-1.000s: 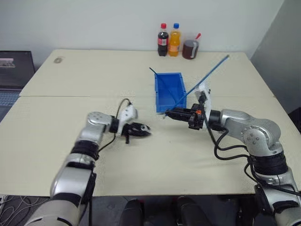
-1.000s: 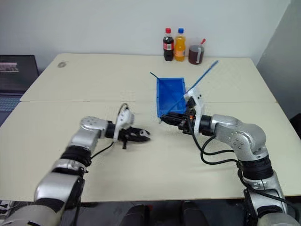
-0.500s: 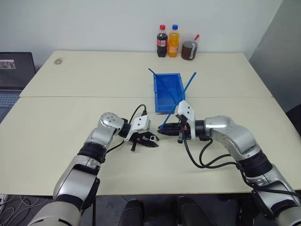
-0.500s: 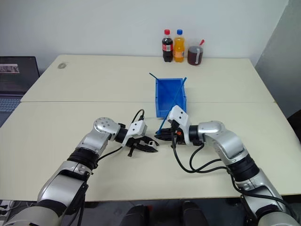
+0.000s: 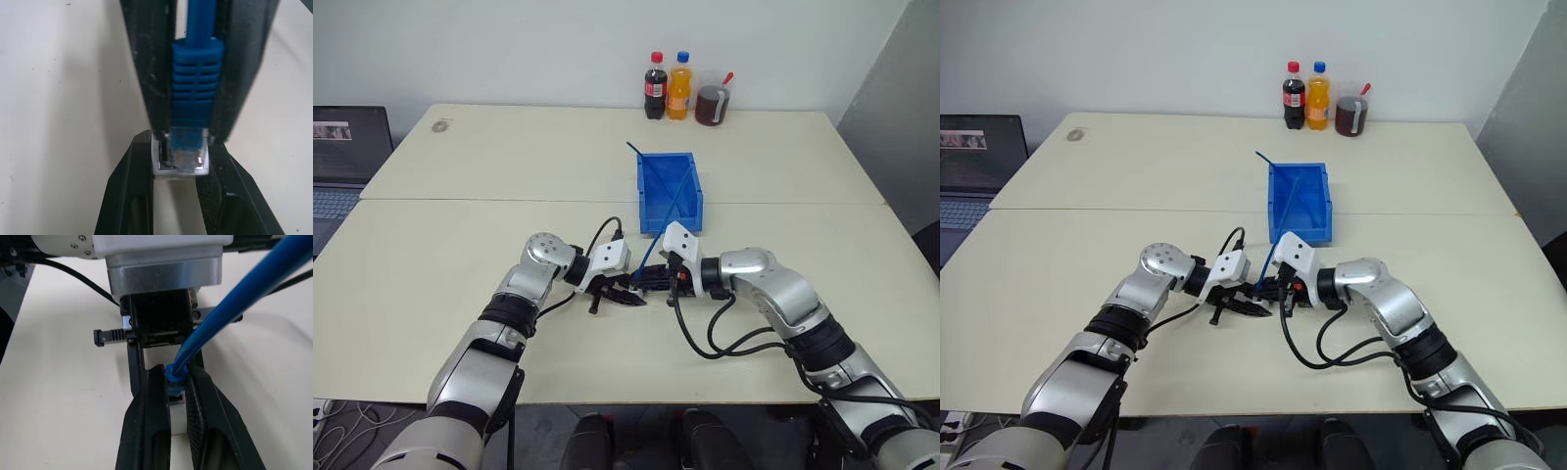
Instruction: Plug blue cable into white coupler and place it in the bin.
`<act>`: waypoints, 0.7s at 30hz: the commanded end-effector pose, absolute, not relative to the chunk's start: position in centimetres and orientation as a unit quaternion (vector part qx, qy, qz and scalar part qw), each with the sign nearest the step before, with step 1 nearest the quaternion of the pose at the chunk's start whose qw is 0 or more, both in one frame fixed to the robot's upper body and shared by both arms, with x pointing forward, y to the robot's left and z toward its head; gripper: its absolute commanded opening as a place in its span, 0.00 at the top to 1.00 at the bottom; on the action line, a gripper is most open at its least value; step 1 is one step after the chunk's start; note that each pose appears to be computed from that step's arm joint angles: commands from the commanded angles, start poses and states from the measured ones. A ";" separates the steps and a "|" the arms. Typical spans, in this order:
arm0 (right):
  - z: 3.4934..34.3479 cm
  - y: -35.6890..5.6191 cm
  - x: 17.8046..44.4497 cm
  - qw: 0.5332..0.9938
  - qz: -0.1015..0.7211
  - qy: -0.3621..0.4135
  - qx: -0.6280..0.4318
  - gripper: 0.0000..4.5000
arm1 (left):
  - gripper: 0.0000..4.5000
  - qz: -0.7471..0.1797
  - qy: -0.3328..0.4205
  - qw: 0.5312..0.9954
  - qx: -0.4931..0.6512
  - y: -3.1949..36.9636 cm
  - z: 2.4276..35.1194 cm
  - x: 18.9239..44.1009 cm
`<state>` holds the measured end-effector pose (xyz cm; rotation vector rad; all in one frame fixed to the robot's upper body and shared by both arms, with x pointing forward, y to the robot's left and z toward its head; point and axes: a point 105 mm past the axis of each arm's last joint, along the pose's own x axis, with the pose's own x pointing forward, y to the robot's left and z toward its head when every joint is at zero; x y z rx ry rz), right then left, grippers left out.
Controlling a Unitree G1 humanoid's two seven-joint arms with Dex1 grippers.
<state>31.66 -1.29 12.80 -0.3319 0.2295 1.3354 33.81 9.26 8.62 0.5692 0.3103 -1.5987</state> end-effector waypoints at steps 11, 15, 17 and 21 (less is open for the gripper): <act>13.0 -1.3 31.7 0.721 0.650 0.105 -0.214 0.97 | 0.82 -0.700 0.163 0.645 0.258 10.1 7.6 33.4; 12.9 -0.8 32.0 0.704 0.660 0.109 -0.240 0.97 | 0.82 -0.699 0.159 0.646 0.262 10.0 7.8 33.6; 12.8 -0.6 32.0 0.696 0.663 0.112 -0.250 0.97 | 0.82 -0.698 0.158 0.647 0.263 9.9 7.8 33.7; 12.3 -0.3 32.2 0.683 0.664 0.122 -0.279 0.97 | 0.82 -0.699 0.156 0.647 0.261 9.8 8.1 33.7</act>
